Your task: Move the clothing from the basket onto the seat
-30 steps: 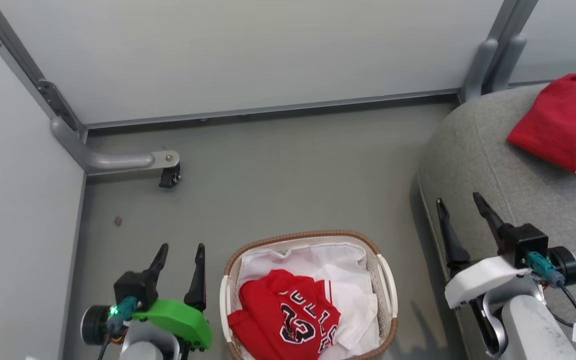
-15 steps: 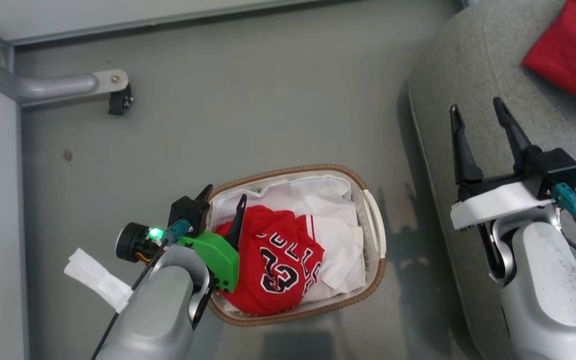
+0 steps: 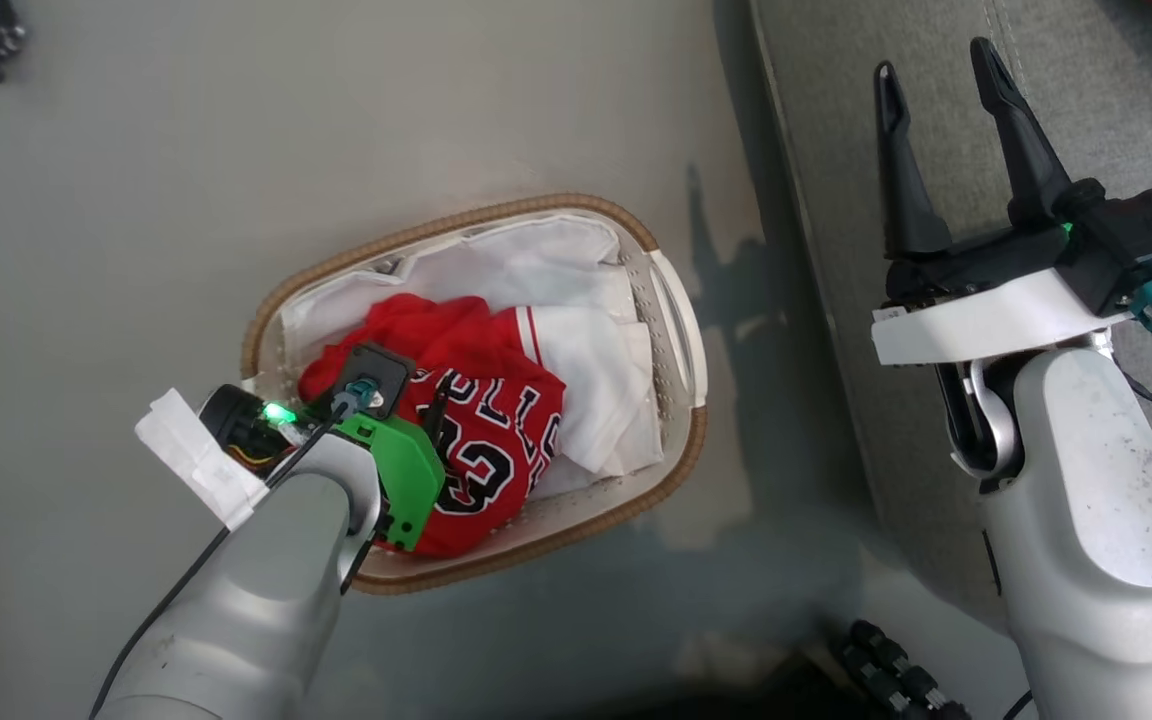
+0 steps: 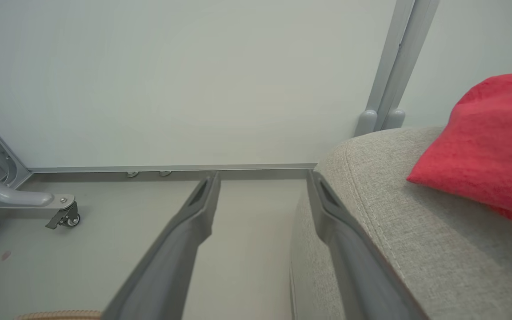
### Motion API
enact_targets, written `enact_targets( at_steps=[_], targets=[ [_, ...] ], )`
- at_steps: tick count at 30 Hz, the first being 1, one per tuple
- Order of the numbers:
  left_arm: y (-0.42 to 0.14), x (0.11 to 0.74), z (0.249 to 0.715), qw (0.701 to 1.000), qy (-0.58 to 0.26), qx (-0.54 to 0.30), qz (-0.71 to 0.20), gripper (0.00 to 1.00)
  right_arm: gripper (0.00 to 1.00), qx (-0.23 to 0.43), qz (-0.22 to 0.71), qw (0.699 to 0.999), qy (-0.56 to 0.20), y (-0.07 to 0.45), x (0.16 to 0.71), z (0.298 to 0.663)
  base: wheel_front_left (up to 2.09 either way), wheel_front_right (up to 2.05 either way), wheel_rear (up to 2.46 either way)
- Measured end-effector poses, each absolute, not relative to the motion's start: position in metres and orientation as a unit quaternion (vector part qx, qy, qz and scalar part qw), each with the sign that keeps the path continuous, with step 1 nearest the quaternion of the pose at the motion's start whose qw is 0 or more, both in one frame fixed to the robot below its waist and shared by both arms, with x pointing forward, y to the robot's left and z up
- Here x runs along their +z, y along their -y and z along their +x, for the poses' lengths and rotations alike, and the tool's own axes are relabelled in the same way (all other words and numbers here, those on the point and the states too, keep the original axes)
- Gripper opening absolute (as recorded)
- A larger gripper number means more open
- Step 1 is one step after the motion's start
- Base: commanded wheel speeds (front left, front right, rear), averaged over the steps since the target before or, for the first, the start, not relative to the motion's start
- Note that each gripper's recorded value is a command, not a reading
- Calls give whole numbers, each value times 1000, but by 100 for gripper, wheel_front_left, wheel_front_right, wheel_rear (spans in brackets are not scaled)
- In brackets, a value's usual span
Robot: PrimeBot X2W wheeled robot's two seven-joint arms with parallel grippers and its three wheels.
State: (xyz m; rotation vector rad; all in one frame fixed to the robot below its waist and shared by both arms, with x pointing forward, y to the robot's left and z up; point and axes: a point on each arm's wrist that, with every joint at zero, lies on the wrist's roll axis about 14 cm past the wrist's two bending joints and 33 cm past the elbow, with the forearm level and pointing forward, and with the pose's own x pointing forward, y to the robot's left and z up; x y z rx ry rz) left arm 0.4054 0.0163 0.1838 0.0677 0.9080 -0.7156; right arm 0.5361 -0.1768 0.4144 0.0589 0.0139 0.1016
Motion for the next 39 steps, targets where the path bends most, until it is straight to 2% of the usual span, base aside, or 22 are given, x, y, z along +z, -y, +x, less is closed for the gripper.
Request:
enact_targets(
  at_steps=[9,17,18,20,21,29,39],
  targets=[
    [4,128,386,775,-484,-401,62,100,100,39,23,998,-42,193,380,534,0,0,0],
    [14,94,364,723,-540,-425,72,100,100,25,14,997,-72,207,357,526,0,0,0],
    [15,92,362,718,-546,-426,73,84,100,24,13,997,-74,208,356,526,0,0,0],
    [16,88,360,711,-554,-427,71,13,100,22,12,997,-78,211,353,524,0,0,0],
    [17,88,360,710,-555,-427,69,0,100,21,12,997,-78,211,353,524,0,0,0],
    [19,100,365,721,-541,-429,61,0,100,20,11,997,-69,212,365,524,0,0,0],
    [33,158,382,776,-458,-432,28,0,100,20,-7,998,-58,210,394,507,0,0,0]
  ],
)
